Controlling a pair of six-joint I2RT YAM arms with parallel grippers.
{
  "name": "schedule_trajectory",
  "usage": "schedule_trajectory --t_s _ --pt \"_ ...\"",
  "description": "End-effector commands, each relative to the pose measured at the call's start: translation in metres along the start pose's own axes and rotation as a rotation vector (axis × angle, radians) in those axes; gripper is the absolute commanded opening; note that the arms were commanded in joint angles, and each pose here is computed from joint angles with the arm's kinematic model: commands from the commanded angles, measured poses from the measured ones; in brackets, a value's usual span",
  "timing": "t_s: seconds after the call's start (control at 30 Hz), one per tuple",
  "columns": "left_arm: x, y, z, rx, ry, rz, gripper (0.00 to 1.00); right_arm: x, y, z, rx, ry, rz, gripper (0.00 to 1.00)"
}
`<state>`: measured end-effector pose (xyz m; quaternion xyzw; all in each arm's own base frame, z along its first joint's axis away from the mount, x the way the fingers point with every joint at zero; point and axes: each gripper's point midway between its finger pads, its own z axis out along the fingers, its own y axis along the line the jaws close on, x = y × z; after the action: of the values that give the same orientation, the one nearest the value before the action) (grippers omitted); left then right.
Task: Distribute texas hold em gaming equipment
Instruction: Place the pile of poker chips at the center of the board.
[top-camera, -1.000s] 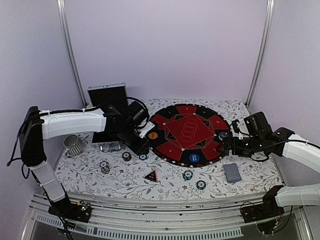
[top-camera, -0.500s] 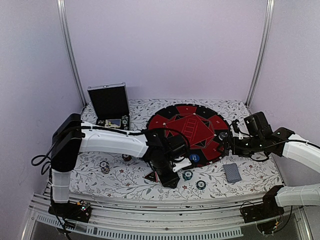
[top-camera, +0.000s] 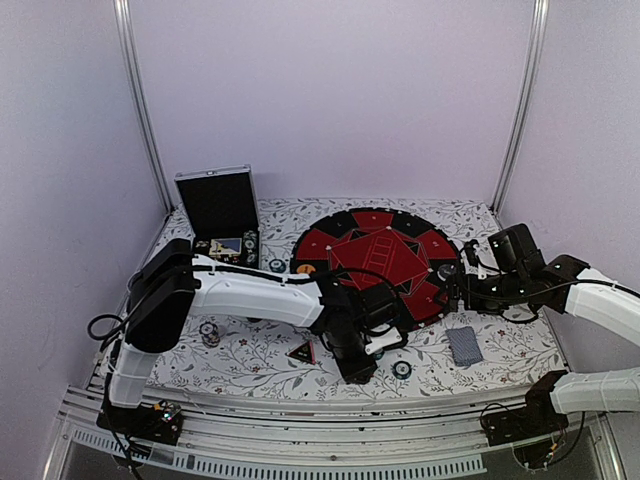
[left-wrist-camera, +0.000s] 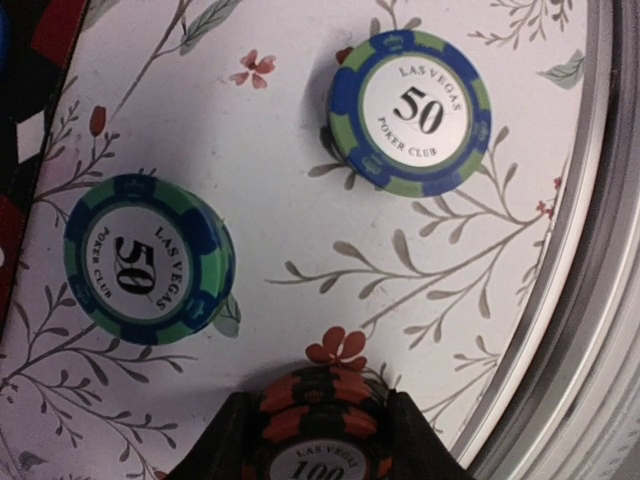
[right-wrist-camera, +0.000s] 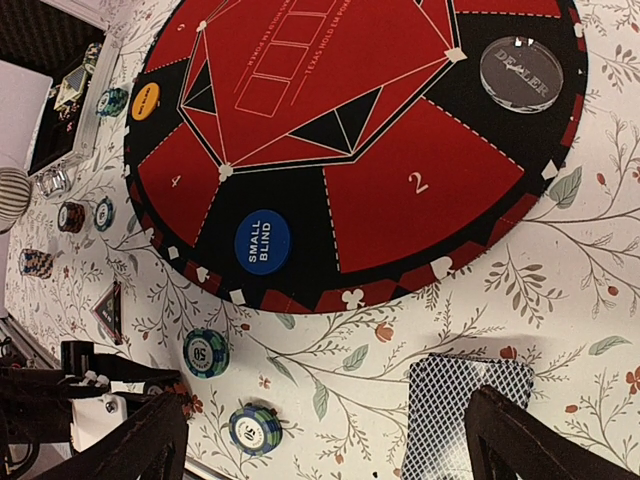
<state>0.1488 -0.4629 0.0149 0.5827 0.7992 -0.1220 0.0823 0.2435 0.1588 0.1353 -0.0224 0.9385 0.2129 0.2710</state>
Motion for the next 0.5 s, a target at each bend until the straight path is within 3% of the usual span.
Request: schedule_trajectory --t_s 0.0,0.1,0.2,0.3,0.47 --pt "0.011 0.0 0.013 -0.019 0.05 0.017 0.26 -0.004 0.003 -0.004 -0.009 -0.011 -0.002 0.99" --pt "0.011 0.004 0.013 -0.041 0.052 0.017 0.42 -0.004 0.003 -0.003 -0.007 -0.009 -0.003 0.99" --pt "0.008 0.003 0.012 -0.038 0.041 0.014 0.52 -0.004 0.004 -0.003 -0.009 -0.004 -0.002 0.99" --pt "0.003 0.0 0.009 -0.025 0.025 0.019 0.58 -0.004 0.004 -0.003 -0.01 -0.003 -0.001 0.99" --pt "-0.006 -0.001 -0.005 -0.027 -0.011 0.021 0.59 -0.006 0.005 -0.004 -0.013 -0.007 -0.004 0.99"
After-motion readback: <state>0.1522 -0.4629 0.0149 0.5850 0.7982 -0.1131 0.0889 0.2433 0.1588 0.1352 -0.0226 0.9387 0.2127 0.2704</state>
